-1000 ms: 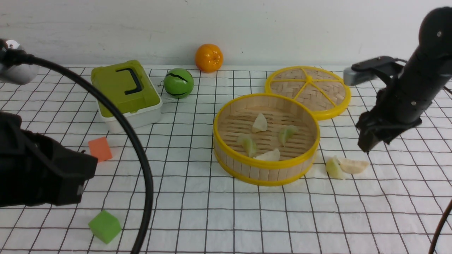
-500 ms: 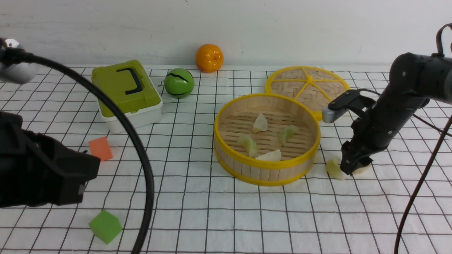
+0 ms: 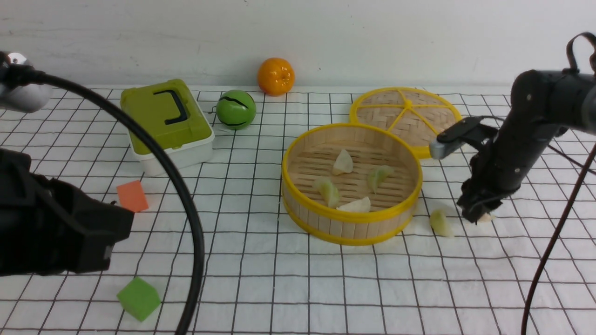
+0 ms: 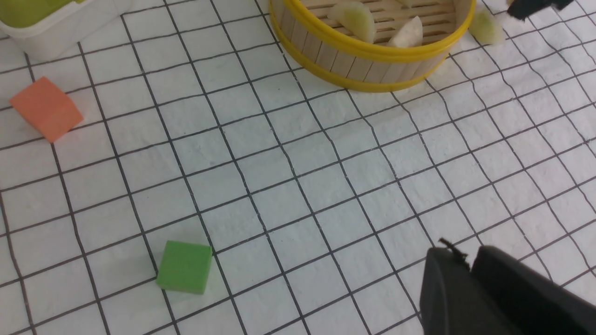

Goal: Put the dumplings into the steamer on the table with the white tablecloth.
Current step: 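Reach for and grasp a dumpling lying on the table beside the steamer, then place the dumpling in the bamboo steamer basket with the right gripper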

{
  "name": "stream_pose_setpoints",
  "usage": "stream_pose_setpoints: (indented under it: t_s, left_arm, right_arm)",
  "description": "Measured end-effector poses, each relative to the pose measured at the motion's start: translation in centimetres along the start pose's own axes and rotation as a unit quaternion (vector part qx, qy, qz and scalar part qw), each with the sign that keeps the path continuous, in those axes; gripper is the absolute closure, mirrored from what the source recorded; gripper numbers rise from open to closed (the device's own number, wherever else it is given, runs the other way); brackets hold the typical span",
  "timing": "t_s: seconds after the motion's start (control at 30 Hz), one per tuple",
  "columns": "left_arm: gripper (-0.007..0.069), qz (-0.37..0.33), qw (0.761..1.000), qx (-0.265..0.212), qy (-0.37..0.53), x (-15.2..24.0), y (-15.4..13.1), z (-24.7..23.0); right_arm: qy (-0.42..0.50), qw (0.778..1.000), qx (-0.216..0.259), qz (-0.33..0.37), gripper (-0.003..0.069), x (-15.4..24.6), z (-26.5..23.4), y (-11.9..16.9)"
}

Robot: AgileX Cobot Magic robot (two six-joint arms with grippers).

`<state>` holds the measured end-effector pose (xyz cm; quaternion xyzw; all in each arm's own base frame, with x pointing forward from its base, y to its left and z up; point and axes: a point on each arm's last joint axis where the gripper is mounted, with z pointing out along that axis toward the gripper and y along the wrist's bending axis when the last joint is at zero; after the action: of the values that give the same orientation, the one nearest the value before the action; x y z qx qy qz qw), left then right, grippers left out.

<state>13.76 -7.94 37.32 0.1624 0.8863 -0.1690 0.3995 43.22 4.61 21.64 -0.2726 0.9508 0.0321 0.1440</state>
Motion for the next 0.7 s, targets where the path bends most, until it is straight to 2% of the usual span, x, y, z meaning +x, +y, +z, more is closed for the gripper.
stream_pose_setpoints:
  t_s: [0.07, 0.13, 0.17, 0.23, 0.27, 0.3, 0.37, 0.43, 0.5, 0.7]
  left_arm:
    - [0.0553, 0.0, 1.0, 0.0, 0.002, 0.0, 0.0, 0.0]
    - [0.0551, 0.0, 1.0, 0.0, 0.004, 0.1, 0.0, 0.0]
    - [0.0552, 0.0, 1.0, 0.0, 0.004, 0.1, 0.0, 0.0]
    - [0.0552, 0.005, 1.0, 0.0, 0.004, 0.1, 0.0, 0.0]
    - [0.0552, 0.005, 1.0, 0.0, 0.004, 0.1, 0.0, 0.0]
    - [0.055, 0.006, 1.0, 0.0, 0.004, 0.1, 0.0, 0.0]
    - [0.0549, 0.008, 1.0, 0.0, 0.004, 0.1, 0.0, 0.0]
    - [0.0547, 0.01, 1.0, 0.0, 0.004, 0.1, 0.0, 0.0]
    - [0.0545, 0.015, 1.0, 0.0, 0.004, 0.1, 0.0, 0.0]
    - [0.0543, 0.019, 1.0, -0.001, 0.014, 0.2, 0.0, 0.0]
  right_arm:
    - [-0.015, 1.0, -0.002, 0.004, 0.0419, -0.5, -1.3, 0.3]
    - [-0.072, 0.997, -0.011, 0.003, 0.0419, -2.5, -5.6, 1.8]
    - [-0.075, 0.997, -0.013, 0.002, 0.0419, -2.6, -5.9, 2.1]
    - [-0.121, 0.992, -0.037, -0.021, 0.0419, -4.8, -8.6, 5.2]
    - [-0.124, 0.991, -0.039, -0.022, 0.0419, -5.0, -8.7, 5.5]
    - [-0.141, 0.988, -0.052, -0.029, 0.0419, -6.3, -9.1, 7.9]
    - [-0.147, 0.986, -0.066, -0.028, 0.0419, -7.6, -8.2, 10.3]
    - [-0.145, 0.987, -0.071, -0.025, 0.0419, -8.1, -7.4, 11.3]
    - [-0.124, 0.989, -0.071, -0.02, 0.0419, -8.8, -4.6, 13.0]
    - [-0.058, 0.997, -0.044, 0.008, 0.0419, -8.6, 0.9, 13.1]
